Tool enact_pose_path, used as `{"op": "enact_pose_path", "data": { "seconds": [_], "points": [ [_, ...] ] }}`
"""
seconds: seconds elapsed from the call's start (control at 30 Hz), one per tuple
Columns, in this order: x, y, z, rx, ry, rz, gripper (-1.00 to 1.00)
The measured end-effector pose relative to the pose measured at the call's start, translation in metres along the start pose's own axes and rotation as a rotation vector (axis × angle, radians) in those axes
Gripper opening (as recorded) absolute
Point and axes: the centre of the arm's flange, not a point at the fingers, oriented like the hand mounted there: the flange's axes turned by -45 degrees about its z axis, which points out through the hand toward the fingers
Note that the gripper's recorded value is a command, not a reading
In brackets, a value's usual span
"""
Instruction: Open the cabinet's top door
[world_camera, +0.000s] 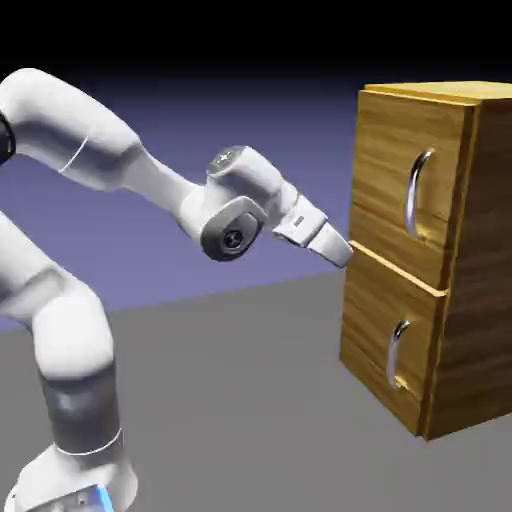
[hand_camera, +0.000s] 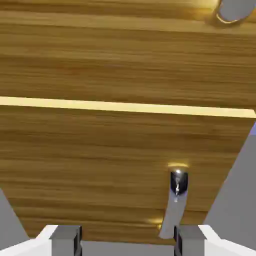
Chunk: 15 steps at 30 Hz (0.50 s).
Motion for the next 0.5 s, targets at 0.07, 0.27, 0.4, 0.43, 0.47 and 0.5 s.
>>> {"op": "enact_pose_path", "data": {
  "seconds": [0.07,0.27,0.4,0.43,0.47,0.5],
  "points": [
    [0.008,-0.005,-0.006,0.002,0.017,-0.106,0.00],
    [0.026,-0.016,-0.024,-0.008,0.072,-0.418,0.00],
    [0.036,-0.021,-0.035,-0.028,0.107,-0.622,0.00],
    [0.038,-0.022,-0.038,-0.035,0.116,-0.672,0.00],
    [0.040,-0.023,-0.041,-0.042,0.125,-0.722,0.00],
    [0.042,-0.023,-0.043,-0.050,0.133,-0.772,0.00]
  ]
}}
